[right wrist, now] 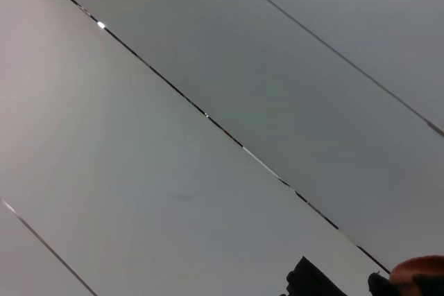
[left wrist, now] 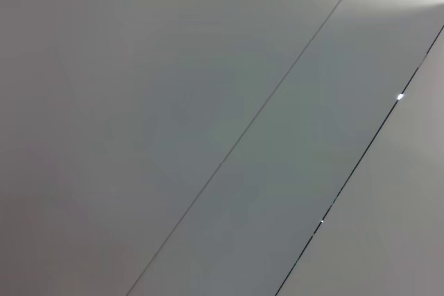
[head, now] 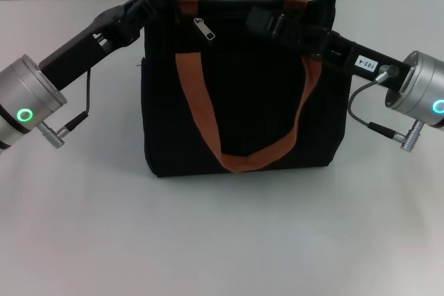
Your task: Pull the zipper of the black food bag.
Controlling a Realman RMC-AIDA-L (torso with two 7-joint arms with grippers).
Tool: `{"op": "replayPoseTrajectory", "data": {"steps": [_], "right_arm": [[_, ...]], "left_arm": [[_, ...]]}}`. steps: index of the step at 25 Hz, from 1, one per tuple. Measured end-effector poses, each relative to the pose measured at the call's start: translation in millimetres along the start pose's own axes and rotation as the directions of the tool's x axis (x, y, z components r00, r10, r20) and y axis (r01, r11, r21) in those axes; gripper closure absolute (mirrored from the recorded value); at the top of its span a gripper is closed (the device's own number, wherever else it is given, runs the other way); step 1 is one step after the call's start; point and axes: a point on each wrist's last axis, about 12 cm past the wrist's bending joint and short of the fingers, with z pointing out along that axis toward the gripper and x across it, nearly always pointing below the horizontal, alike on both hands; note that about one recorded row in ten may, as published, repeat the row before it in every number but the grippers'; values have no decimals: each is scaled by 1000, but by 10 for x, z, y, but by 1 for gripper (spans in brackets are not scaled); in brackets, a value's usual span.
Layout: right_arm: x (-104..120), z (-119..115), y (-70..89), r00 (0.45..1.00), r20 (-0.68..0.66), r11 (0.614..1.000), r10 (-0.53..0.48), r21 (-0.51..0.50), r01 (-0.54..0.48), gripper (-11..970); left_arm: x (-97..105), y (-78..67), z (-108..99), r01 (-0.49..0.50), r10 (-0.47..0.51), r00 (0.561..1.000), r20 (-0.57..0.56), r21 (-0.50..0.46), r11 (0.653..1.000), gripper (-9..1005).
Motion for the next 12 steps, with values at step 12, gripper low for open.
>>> {"op": "replayPoseTrajectory", "data": {"steps": [12], "right_arm": [[42,183,-49,1000,-15,1000,7,28,-6,259]], "left_arm": [[-12,-12,60,-2,2,1000,-12,19,1000,975]]}}
